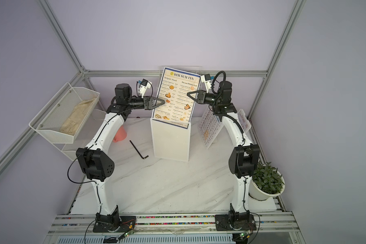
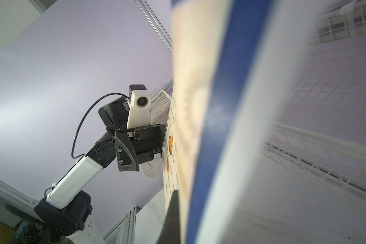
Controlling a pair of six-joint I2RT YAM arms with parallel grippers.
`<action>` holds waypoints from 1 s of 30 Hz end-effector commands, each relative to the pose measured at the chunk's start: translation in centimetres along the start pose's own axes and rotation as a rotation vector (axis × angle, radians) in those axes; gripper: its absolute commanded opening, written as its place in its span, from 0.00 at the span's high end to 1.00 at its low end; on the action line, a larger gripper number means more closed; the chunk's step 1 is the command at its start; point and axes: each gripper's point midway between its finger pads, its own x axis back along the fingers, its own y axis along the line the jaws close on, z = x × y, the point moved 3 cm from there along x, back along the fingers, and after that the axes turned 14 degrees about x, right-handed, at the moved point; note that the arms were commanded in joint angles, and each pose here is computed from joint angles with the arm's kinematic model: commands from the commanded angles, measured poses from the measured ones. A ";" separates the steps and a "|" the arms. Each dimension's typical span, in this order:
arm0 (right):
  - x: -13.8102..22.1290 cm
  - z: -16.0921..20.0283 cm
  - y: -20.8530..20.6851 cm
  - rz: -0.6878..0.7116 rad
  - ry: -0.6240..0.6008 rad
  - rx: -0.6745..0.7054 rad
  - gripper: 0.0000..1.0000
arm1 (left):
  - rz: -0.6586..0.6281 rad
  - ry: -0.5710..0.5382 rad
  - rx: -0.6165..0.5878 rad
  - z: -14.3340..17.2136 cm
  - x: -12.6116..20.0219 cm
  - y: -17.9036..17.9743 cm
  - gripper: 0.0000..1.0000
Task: Insert the menus into the narrow rack
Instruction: Insert the menu into the narrow rack.
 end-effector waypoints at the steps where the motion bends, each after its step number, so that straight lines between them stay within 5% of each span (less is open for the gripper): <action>1: -0.5 -0.7 1.3 -0.048 0.002 0.046 1.00 | 0.019 -0.032 -0.082 -1.4 0.8 -2.4 0.34; 30: -1.1 -0.9 2.8 -0.098 0.078 0.112 0.99 | -0.002 -0.056 -0.096 -1.8 1.7 -2.6 0.39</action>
